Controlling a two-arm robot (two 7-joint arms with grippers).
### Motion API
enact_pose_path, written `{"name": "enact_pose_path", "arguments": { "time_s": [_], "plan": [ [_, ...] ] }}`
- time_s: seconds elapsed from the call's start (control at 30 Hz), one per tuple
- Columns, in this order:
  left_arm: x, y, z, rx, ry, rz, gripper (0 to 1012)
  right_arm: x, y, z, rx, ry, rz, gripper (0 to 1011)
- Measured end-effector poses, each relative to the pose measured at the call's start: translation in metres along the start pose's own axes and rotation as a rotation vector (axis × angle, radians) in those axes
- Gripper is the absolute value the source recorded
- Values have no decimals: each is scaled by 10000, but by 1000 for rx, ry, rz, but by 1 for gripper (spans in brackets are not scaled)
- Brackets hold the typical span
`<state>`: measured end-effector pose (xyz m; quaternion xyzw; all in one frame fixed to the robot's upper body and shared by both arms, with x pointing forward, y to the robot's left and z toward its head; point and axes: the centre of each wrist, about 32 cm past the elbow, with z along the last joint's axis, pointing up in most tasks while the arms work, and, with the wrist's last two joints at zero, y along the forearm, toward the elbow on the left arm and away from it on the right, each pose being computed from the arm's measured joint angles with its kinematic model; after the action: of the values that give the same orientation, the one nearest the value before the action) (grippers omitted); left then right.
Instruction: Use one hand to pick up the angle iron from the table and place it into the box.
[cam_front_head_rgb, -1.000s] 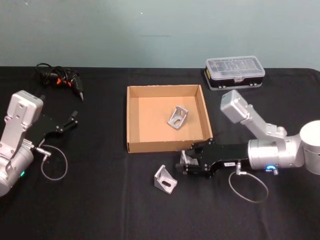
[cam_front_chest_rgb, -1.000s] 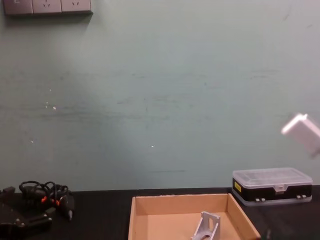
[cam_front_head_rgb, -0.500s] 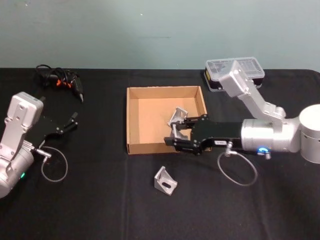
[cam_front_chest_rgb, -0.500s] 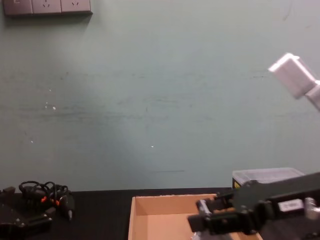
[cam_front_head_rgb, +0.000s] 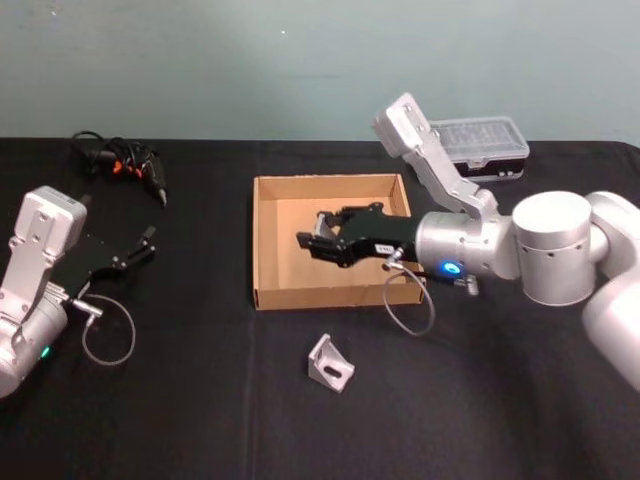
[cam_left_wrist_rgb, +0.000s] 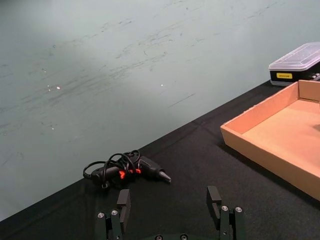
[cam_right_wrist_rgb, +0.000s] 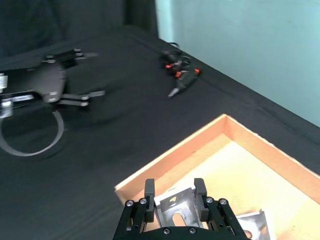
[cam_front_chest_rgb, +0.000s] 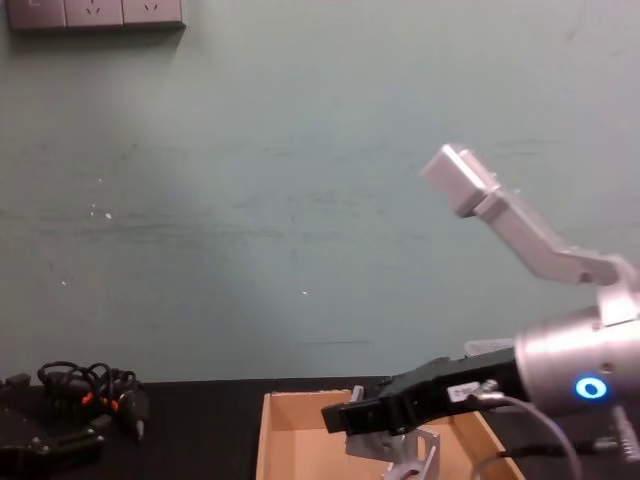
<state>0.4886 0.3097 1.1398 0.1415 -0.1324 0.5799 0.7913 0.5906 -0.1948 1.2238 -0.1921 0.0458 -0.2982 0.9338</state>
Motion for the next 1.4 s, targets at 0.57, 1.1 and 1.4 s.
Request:
{"name": "enact_pose_path", "arguments": {
  "time_s": [0.57, 1.1, 1.4],
  "plan": [
    [0, 0, 0, 0, 0, 0, 1000, -3, 383, -14, -63, 41, -105, 474],
    [0, 0, 0, 0, 0, 0, 1000, -11, 371, -10, -58, 38, -103, 718],
    [0, 0, 0, 0, 0, 0, 1000, -14, 369, -9, -57, 37, -103, 966]
  ]
}}
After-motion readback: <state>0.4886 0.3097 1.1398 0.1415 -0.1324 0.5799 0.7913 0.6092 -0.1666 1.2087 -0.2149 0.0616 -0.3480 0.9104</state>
